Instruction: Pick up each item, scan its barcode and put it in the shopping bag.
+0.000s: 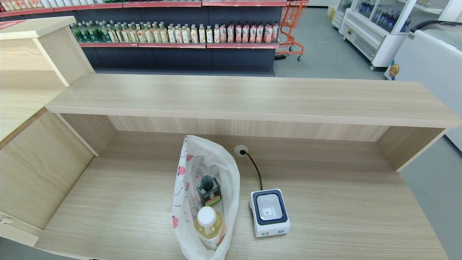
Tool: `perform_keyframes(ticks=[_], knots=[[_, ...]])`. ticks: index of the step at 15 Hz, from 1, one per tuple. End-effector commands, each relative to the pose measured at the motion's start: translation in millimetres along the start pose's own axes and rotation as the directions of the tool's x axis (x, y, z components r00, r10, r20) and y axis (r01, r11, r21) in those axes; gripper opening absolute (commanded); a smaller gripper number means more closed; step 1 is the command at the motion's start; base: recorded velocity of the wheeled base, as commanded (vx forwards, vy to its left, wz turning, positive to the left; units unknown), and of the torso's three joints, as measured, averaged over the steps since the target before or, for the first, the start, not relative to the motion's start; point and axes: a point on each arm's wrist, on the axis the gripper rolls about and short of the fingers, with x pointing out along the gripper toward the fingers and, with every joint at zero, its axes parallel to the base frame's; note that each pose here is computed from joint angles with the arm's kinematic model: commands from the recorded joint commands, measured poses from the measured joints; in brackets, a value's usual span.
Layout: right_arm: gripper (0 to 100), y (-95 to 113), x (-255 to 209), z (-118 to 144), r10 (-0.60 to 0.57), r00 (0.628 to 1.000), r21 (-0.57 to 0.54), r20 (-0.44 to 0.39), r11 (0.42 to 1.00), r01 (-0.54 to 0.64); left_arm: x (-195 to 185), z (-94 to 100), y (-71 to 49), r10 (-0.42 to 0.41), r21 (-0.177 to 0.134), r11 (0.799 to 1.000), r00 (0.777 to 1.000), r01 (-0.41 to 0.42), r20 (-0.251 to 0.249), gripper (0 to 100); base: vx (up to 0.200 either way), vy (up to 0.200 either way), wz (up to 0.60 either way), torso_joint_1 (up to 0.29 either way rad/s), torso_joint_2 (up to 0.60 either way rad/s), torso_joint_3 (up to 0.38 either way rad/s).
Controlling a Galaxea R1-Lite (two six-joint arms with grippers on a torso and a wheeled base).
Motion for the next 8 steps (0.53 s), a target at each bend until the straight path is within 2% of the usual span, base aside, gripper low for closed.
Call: perform_keyframes(ticks=[1, 8], knots=[[0, 0.0, 0.2, 0.0, 0.000, 1.000, -0.001, -0.002, 1.000, 0.000, -0.1, 0.2, 0.0, -0.001, 0.000, 1.000, 1.000, 0.001, 0.001, 100, 0.000, 0.000, 0.00, 0.000, 0.00, 0.000], [0, 0.0, 0.2, 0.0, 0.000, 1.000, -0.004, -0.002, 1.000, 0.000, 0.0, -0.2, 0.0, -0.001, 0.000, 1.000, 1.000, 0.001, 0.000, 100, 0.000, 0.000, 0.00, 0.000, 0.00, 0.000]])
